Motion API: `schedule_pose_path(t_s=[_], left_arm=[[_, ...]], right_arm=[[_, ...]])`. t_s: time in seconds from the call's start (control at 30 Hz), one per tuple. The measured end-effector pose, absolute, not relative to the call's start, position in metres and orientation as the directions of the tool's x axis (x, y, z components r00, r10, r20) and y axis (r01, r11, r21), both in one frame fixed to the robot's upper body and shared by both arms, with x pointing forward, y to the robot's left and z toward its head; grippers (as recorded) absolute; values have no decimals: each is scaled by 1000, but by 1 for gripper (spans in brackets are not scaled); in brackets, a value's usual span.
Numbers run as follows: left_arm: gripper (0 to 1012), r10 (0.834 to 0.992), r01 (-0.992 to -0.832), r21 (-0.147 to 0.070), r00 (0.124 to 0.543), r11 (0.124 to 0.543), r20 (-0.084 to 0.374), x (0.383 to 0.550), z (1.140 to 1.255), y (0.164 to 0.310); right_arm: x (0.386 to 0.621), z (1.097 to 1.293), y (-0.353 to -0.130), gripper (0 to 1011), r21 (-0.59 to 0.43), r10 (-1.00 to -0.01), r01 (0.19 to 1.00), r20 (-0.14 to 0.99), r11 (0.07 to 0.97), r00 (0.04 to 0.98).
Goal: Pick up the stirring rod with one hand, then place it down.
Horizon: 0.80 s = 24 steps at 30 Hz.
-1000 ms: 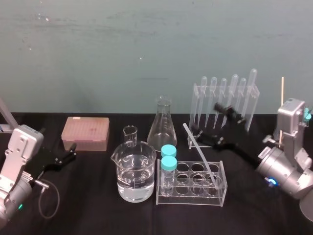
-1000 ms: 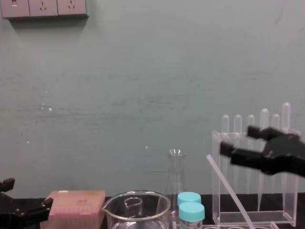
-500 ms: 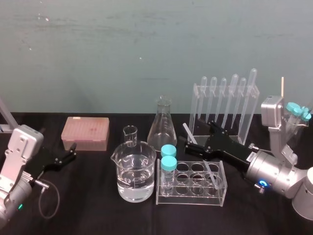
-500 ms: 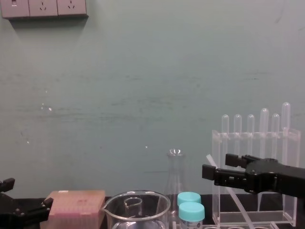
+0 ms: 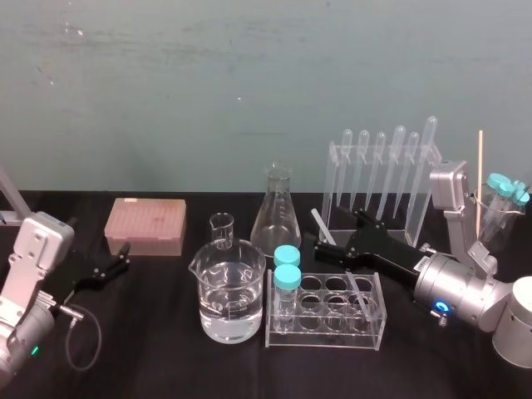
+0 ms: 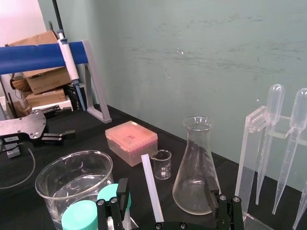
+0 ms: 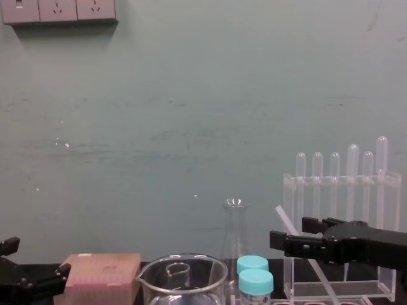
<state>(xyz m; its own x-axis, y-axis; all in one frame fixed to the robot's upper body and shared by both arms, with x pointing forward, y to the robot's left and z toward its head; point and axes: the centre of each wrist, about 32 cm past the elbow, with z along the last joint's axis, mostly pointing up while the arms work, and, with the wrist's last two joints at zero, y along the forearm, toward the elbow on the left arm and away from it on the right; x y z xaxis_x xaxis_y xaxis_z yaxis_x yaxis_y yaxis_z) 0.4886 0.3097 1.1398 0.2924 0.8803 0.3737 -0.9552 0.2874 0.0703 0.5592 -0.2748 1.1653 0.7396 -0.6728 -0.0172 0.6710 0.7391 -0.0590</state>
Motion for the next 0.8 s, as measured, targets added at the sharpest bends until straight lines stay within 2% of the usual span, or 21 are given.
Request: schedule_pose_path(t_s=[0.4, 0.57, 0.8], left_arm=[[1000, 880, -955, 70, 292, 287, 374, 489, 1140, 310], [1000, 880, -955, 70, 292, 287, 374, 489, 1140, 310], [1000, 880, -955, 70, 292, 287, 374, 489, 1140, 310]], right_arm=[[559, 1165, -275, 981, -57, -673, 672, -15, 739, 739], [558, 1166, -275, 885, -56, -674, 672, -15, 738, 739], [558, 1165, -275, 664, -55, -674, 672, -15, 738, 739]])
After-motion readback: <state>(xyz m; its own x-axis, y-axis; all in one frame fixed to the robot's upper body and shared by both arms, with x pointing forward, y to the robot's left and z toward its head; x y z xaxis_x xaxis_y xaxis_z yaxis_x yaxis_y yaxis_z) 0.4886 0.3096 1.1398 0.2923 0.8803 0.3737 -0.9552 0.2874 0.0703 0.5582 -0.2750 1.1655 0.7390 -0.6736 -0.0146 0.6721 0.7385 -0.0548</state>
